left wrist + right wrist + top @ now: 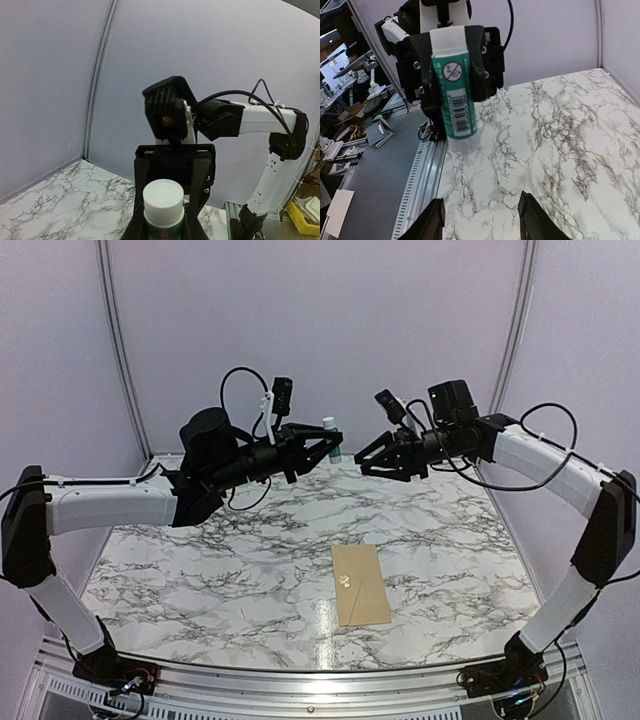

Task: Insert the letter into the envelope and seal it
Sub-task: Screw the solid glue into position.

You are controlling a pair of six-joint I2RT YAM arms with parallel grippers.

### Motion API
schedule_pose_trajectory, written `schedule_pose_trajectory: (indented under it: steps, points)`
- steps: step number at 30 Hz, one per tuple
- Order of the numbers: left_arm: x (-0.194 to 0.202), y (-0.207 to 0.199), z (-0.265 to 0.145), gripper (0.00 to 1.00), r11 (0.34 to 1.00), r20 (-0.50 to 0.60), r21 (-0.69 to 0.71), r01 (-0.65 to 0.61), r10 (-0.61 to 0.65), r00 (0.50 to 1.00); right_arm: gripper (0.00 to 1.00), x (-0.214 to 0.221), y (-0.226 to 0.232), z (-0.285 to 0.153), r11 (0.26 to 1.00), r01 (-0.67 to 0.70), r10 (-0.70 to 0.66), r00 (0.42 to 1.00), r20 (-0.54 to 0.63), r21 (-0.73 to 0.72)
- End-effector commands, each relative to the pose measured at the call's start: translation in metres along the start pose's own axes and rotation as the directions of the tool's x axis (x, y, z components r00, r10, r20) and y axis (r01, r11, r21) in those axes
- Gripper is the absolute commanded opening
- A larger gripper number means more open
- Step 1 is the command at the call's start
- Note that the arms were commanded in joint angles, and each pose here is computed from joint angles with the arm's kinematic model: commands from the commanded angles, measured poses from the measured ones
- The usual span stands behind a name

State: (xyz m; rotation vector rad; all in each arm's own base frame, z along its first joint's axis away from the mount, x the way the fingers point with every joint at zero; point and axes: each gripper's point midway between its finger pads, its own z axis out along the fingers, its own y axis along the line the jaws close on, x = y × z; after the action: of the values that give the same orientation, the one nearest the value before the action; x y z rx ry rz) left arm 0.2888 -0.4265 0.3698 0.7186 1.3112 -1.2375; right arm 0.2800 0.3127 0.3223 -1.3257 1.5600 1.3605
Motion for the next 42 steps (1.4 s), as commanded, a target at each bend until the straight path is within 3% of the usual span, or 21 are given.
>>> schedule_pose_trajectory:
  steps: [1,17,24,28,30,32,34,36,38,42]
  points:
    - [-0.014,-0.024,0.002,0.00,0.993,0.008,0.120,-0.004,0.003,1.000,0.46,-0.020,0.026,0.019,0.984,0.025,-0.019,0.999,0.040,-0.174]
    - [-0.011,-0.022,0.007,0.00,0.992,0.008,0.125,0.035,-0.037,0.999,0.37,-0.023,0.043,0.041,0.961,0.011,0.000,0.999,0.039,-0.276]
    - [-0.010,-0.018,0.009,0.00,0.992,0.014,0.113,0.047,-0.049,0.999,0.12,-0.022,0.042,0.042,0.962,-0.001,0.013,0.999,0.042,-0.273]
    - [-0.005,-0.012,0.011,0.00,0.994,0.011,0.093,0.057,-0.058,0.998,0.06,-0.029,0.041,0.039,0.973,0.011,0.003,0.998,0.057,-0.230]
    - [0.000,-0.008,0.013,0.00,0.995,0.005,0.080,0.065,-0.065,0.998,0.03,-0.036,0.037,0.037,0.985,0.019,-0.008,0.998,0.064,-0.171]
    - [0.007,-0.001,0.016,0.00,0.997,0.003,0.045,0.067,-0.067,0.998,0.03,-0.042,0.019,0.035,1.000,-0.001,0.002,0.998,0.058,-0.016]
    - [0.018,0.014,0.019,0.00,0.996,0.014,-0.065,0.059,-0.058,0.998,0.03,-0.041,-0.008,0.032,0.981,-0.055,0.049,0.998,0.040,0.185]
    - [0.025,0.034,0.021,0.00,0.963,0.039,-0.267,0.021,-0.011,0.999,0.02,-0.033,-0.040,0.024,0.909,-0.108,0.110,0.994,0.017,0.403]
    - [0.029,0.054,0.017,0.00,0.881,0.069,-0.473,0.003,0.034,0.997,0.02,-0.024,-0.051,0.023,0.878,-0.152,0.161,0.987,0.020,0.453]
    - [0.038,0.070,0.018,0.00,0.824,0.071,-0.566,0.016,0.029,0.997,0.06,-0.024,-0.051,0.022,0.874,-0.166,0.169,0.985,0.036,0.457]
